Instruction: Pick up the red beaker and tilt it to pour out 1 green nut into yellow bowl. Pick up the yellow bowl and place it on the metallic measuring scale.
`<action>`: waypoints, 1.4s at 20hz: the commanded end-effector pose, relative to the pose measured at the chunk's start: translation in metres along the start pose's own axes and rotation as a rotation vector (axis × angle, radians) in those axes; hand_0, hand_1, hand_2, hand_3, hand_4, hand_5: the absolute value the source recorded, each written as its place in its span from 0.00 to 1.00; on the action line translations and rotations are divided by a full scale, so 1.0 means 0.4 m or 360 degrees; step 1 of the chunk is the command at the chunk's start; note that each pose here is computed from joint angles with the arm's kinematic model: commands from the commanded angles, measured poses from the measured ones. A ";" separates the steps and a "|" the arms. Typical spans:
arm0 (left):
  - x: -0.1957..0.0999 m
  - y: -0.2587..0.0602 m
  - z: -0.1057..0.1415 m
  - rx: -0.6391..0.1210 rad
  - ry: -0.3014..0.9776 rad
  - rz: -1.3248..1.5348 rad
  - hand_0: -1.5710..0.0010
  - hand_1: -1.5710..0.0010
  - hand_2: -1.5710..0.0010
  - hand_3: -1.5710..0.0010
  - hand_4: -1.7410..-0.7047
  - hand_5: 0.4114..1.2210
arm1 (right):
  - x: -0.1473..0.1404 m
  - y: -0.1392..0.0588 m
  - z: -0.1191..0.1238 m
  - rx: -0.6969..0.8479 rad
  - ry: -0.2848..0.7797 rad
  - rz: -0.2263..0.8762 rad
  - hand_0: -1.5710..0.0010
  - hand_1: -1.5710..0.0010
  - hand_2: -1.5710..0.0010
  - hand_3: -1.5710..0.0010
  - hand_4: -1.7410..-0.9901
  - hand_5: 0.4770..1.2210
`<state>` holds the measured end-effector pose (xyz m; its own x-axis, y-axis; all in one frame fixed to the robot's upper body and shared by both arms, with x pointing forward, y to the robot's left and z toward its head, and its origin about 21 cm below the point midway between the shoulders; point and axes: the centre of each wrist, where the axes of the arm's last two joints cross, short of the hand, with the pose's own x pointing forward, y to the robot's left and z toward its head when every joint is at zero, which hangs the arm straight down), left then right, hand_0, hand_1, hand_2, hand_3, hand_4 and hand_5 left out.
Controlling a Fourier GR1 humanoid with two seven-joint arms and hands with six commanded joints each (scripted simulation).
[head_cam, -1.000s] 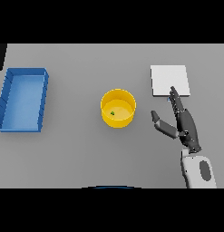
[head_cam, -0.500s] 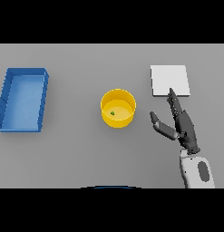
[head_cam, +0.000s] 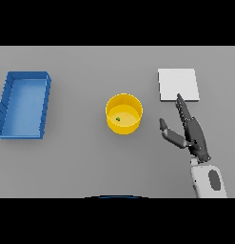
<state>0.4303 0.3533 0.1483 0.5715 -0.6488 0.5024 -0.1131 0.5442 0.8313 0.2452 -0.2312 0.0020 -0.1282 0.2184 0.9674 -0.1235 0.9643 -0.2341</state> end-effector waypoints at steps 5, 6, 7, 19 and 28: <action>-0.050 -0.027 0.047 0.0022 0.0017 0.0067 0.00 0.00 0.00 0.16 0.00 0.96 | 0.004 0.006 0.002 -0.0012 0.0015 0.0017 1.00 1.00 1.00 1.00 0.54 0.33; -0.054 -0.037 0.052 0.0025 0.0016 0.0080 0.00 0.00 0.00 0.16 0.00 0.91 | 0.009 0.004 0.003 -0.0018 -0.0004 0.0012 1.00 1.00 1.00 1.00 0.54 0.33; -0.067 -0.042 0.059 0.0020 0.0012 0.0088 0.00 0.00 0.00 0.13 0.06 0.86 | 0.009 0.003 0.001 -0.0018 -0.0003 0.0015 1.00 1.00 1.00 1.00 0.54 0.34; -0.088 -0.041 0.126 -0.0363 -0.0162 0.0117 0.68 0.73 0.76 0.85 0.88 0.33 | 0.005 0.002 -0.004 -0.0018 0.0019 0.0037 1.00 1.00 1.00 1.00 0.56 0.33; -0.088 -0.064 0.129 -0.0341 -0.0157 -0.0049 0.96 0.96 0.97 0.98 0.97 0.31 | 0.011 0.009 -0.011 -0.0011 0.0032 0.0047 1.00 1.00 1.00 1.00 0.62 0.32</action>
<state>0.3712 0.3345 0.1214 0.4890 -0.7100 0.5067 0.0848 0.6169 0.7825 0.2483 -0.2262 0.0060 -0.1107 0.2497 0.9620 -0.1131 0.9585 -0.2618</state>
